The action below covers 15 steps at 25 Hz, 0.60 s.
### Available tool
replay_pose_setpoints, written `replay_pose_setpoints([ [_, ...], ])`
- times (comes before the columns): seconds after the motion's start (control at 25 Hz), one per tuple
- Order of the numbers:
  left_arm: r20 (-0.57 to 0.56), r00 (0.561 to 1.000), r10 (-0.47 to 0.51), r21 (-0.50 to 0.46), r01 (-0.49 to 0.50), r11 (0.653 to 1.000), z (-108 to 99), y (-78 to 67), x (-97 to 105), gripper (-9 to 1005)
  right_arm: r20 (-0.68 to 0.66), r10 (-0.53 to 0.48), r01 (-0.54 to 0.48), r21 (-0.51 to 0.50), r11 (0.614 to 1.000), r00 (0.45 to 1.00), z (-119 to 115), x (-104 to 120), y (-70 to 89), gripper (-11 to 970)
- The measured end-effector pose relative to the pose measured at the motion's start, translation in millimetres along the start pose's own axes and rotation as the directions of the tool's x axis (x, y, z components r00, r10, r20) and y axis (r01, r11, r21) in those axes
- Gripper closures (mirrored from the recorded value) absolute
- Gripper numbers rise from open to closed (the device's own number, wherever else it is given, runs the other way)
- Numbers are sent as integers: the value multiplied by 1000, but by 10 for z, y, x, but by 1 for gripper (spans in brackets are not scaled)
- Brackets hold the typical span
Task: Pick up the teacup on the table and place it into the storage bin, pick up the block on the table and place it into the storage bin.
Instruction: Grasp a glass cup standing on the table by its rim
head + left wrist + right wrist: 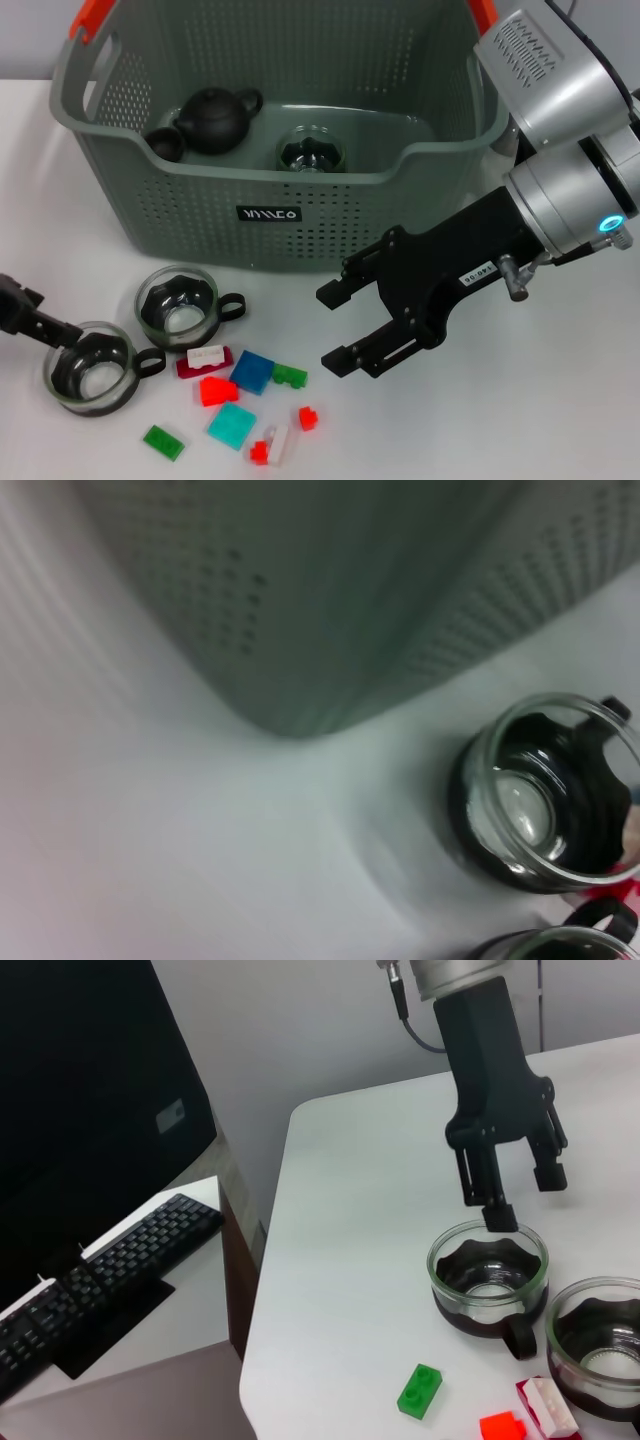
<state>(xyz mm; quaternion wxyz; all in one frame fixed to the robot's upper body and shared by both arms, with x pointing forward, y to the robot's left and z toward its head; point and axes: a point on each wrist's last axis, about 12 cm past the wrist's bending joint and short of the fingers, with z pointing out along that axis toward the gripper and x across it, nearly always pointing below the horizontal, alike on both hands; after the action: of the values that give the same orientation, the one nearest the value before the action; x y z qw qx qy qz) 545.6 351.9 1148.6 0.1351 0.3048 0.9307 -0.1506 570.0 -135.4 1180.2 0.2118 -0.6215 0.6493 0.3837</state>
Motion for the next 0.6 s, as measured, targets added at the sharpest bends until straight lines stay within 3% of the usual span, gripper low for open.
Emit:
replay_pose_setpoints([
  [0.32, -46, 995, 88, 35, -86, 996, 78, -125, -119, 177, 10, 9, -9, 14, 1000, 1000, 0, 23, -19, 191],
  [0.6, -59, 992, 108, 40, -106, 994, 144, -159, -150, 178, 14, 13, -13, 23, 1000, 1000, -2, 33, -28, 190],
])
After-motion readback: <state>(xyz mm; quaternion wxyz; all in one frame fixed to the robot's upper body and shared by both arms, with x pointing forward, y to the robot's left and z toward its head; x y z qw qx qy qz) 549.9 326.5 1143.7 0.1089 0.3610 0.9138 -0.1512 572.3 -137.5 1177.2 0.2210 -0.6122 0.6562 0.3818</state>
